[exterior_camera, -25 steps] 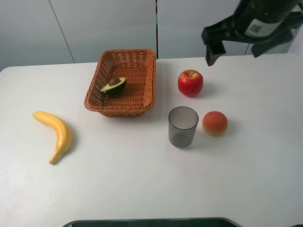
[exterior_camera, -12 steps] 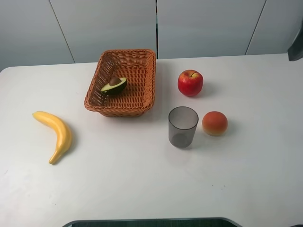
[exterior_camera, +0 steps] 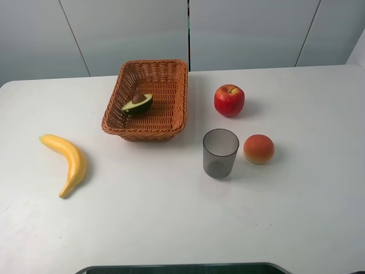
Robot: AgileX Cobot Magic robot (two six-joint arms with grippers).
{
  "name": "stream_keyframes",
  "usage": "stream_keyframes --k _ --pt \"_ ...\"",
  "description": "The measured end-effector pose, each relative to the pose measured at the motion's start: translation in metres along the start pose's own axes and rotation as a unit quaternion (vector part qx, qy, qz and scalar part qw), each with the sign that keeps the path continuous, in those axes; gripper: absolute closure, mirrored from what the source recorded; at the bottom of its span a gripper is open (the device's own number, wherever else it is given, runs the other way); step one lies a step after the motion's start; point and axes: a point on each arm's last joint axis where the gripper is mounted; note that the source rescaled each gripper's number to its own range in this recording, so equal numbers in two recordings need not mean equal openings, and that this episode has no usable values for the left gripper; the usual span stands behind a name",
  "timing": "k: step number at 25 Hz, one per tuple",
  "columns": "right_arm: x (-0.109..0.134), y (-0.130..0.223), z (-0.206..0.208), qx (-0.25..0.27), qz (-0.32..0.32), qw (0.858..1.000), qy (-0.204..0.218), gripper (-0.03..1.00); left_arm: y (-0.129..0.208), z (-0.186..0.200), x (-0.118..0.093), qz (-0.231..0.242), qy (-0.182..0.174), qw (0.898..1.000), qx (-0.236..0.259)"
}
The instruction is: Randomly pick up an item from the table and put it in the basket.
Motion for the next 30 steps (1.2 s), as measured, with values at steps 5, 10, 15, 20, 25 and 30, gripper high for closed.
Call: stream_keyframes --k 5,10,15,20,25,30 --pt "-0.009 0.03 0.013 -0.044 0.013 0.999 -0.011 -0.03 0.0 0.0 0.0 0.0 0.0 1.0 0.0" --pt "-0.012 0.064 0.018 -0.088 0.015 0.994 -0.057 -0.03 0.0 0.0 0.0 0.0 0.0 1.0 0.0" --pt "-0.015 0.094 0.018 -0.137 0.029 0.986 -0.087 -0.03 0.0 0.0 0.0 0.0 0.0 1.0 0.0" --pt "-0.016 0.114 0.011 -0.156 0.029 0.982 -0.105 -0.03 0.0 0.0 0.0 0.0 0.0 1.0 0.0" --pt "-0.014 0.114 0.012 -0.158 0.027 0.98 -0.119 -0.03 0.0 0.0 0.0 0.0 0.0 1.0 0.0" --pt "-0.014 0.114 0.012 -0.16 0.017 0.98 -0.115 -0.03 0.0 0.0 0.0 0.0 0.0 1.0 0.0"
Point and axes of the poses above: a point on each arm's last joint axis where the gripper is mounted, z pointing back along that axis away from the gripper, x along the wrist's bending axis when the last joint is at zero, y = z × x, and after that the axes turned 4 degrees about -z, right-handed
